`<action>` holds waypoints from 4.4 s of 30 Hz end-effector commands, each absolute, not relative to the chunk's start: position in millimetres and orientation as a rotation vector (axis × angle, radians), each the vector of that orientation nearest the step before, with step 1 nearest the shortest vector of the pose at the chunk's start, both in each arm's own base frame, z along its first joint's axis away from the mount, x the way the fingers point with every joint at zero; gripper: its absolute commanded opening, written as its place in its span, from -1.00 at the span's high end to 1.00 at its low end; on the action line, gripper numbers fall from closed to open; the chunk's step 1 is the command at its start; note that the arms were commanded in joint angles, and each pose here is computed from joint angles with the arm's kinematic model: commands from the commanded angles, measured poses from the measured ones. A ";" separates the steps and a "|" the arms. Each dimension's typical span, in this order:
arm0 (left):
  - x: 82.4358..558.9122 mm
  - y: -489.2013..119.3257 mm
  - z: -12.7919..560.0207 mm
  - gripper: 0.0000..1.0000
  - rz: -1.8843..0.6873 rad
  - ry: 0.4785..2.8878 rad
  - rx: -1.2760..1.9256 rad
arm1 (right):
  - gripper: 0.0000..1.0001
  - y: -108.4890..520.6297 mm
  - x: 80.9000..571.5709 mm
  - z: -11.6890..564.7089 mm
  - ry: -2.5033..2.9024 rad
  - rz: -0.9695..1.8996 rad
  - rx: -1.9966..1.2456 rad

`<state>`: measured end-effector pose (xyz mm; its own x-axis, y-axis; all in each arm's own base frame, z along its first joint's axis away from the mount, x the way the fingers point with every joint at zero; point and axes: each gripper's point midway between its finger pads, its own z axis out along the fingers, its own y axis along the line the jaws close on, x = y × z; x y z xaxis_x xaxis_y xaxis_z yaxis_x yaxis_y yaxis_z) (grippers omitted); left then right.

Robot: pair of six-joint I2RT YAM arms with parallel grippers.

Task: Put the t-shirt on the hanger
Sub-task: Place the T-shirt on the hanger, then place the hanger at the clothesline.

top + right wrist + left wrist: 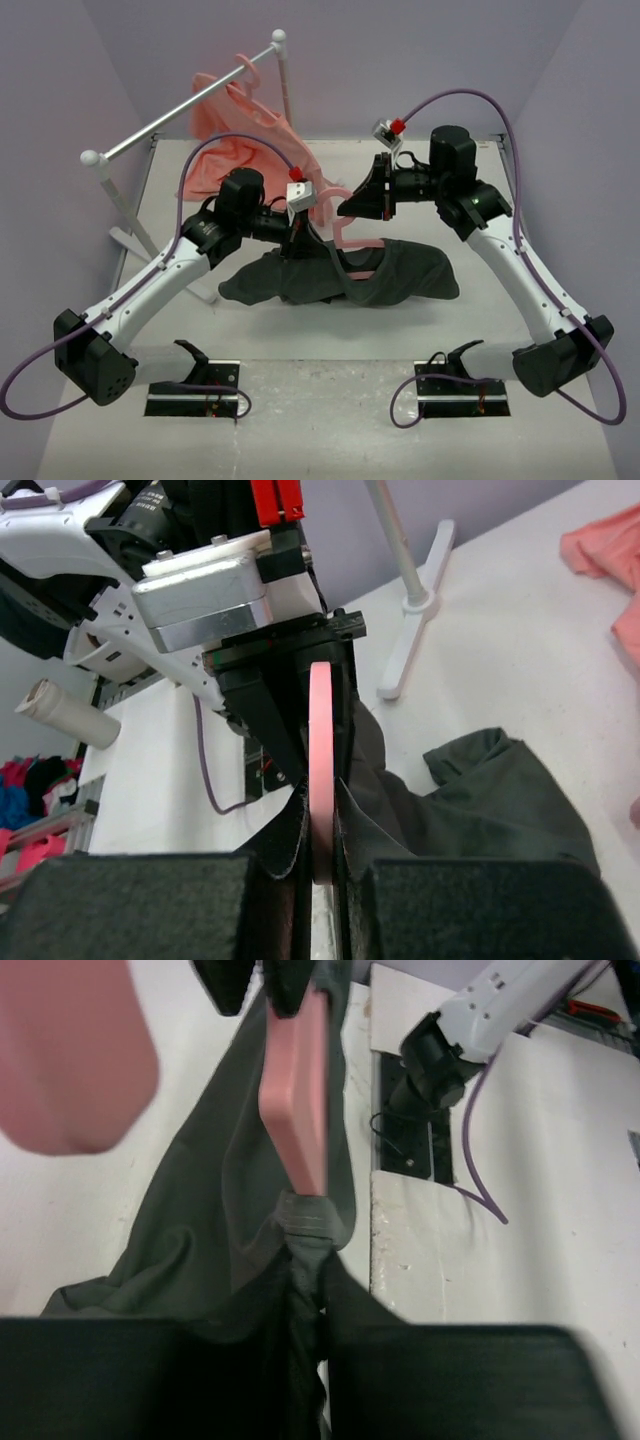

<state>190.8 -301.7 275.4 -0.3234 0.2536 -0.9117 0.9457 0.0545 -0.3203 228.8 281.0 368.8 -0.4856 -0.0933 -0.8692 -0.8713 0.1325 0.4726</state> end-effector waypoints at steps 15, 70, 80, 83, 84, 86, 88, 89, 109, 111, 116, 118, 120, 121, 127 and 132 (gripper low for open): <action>263.3 -128.3 353.0 -1.00 -0.489 1.498 -0.007 | 1.00 191.1 225.6 454.6 1.558 1.048 -0.581; 169.0 -326.8 424.0 -0.14 -1.513 1.234 1.152 | 1.00 264.4 205.4 459.8 1.378 1.297 -0.974; 178.8 -334.4 409.4 0.36 -1.538 1.311 1.139 | 1.00 267.2 208.2 458.9 1.360 1.294 -0.967; 190.3 -334.5 404.0 0.02 -1.465 1.345 1.109 | 1.00 265.1 208.3 461.5 1.350 1.265 -0.958; 192.4 -333.7 401.5 0.01 -1.445 1.359 1.102 | 1.00 264.4 207.0 462.9 1.341 1.261 -0.961; 192.5 -332.5 393.7 -0.04 -1.439 1.399 1.104 | 1.00 263.0 204.0 465.8 1.324 1.258 -0.966; 193.9 -333.1 392.2 -0.15 -1.442 1.407 1.100 | 1.00 262.5 201.1 468.5 1.309 1.257 -0.973; 197.9 -334.3 390.8 -0.25 -1.429 1.419 1.086 | 1.00 262.4 199.5 469.4 1.302 1.261 -0.979; 243.4 -313.3 394.4 -0.56 -1.125 1.454 0.845 | 1.00 252.7 194.7 452.4 1.365 1.232 -0.897; 237.2 -316.3 389.1 -0.59 -1.155 1.443 0.887 | 1.00 250.0 201.8 459.6 1.382 1.223 -0.807; 225.0 -322.1 394.0 -0.61 -1.227 1.364 0.945 | 1.00 257.6 192.0 465.2 1.370 1.334 -0.857; 211.9 -324.7 401.0 -0.59 -1.294 1.309 0.995 | 1.00 259.0 191.6 465.8 1.363 1.344 -0.871; 197.1 -326.1 408.1 -0.59 -1.364 1.251 1.053 | 1.00 259.1 193.2 465.0 1.362 1.337 -0.871; 192.0 -326.0 408.8 -0.59 -1.388 1.241 1.072 | 1.00 259.4 193.4 465.0 1.362 1.336 -0.871; 181.3 -330.4 404.5 0.22 -1.485 1.215 1.136 | 1.00 261.7 183.9 473.4 1.327 1.397 -0.915; 184.2 -335.9 387.1 0.62 -1.536 1.279 1.157 | 1.00 263.5 179.1 485.0 1.273 1.418 -0.957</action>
<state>186.3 -333.3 394.6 -0.2258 -0.0528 -0.9727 0.9696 -0.1090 -0.2191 197.5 263.7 447.9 -0.3144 0.1101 -0.9429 -0.9392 0.1085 0.3259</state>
